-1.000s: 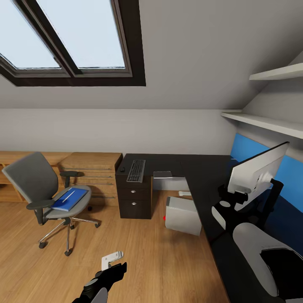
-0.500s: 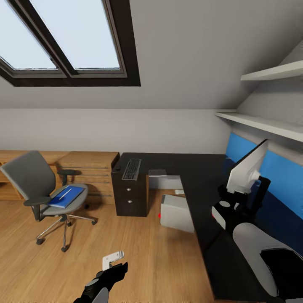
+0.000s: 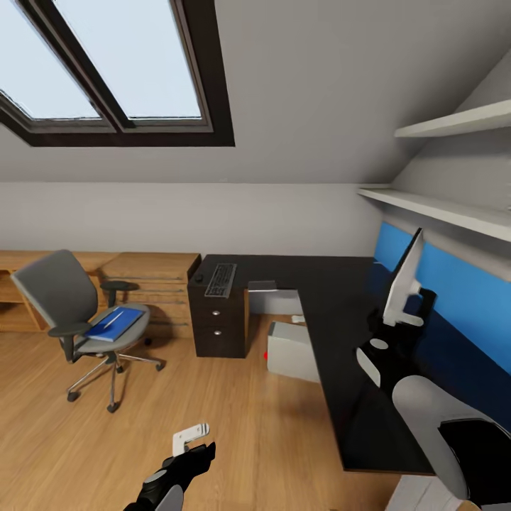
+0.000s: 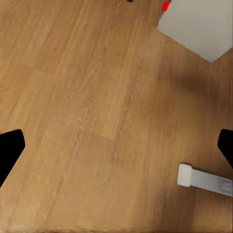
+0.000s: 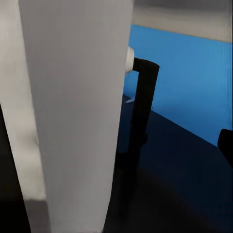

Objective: In the bedroom, organize the workspace by keeping the computer under the desk, ensuring the monitor is on the desk, placing the keyboard on the desk next to the monitor, placing the mouse on the desk next to the keyboard, moving the folder from the swivel chair onto the desk next to the mouse, stacking the notebook on top of the folder with the pen on top of the notebook, and positioning the swivel chair next to the desk.

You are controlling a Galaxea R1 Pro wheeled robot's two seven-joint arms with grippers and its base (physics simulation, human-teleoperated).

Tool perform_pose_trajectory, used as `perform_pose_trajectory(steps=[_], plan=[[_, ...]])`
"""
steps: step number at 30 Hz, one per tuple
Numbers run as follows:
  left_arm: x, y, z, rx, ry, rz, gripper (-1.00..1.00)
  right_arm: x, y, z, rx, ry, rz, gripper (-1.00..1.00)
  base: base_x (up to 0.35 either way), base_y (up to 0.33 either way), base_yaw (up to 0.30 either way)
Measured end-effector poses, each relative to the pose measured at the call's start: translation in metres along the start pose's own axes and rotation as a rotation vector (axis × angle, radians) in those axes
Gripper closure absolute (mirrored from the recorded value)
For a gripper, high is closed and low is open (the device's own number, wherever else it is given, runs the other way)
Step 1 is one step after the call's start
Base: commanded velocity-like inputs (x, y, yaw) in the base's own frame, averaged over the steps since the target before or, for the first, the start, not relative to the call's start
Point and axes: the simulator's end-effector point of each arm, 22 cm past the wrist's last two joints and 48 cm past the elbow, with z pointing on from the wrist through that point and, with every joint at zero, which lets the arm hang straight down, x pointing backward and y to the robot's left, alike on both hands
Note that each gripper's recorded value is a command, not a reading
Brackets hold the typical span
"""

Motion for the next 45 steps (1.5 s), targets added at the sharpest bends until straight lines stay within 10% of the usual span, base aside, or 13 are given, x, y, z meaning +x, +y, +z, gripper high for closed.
perform_pose_trajectory(steps=[45], plan=[[-0.0008,0.0009,-0.0003,-0.001,-0.002,-0.001,-1.00,-0.0036,0.0053,-0.0021,-0.013,-0.010,0.006,-1.00,-0.080,-0.147,0.000]])
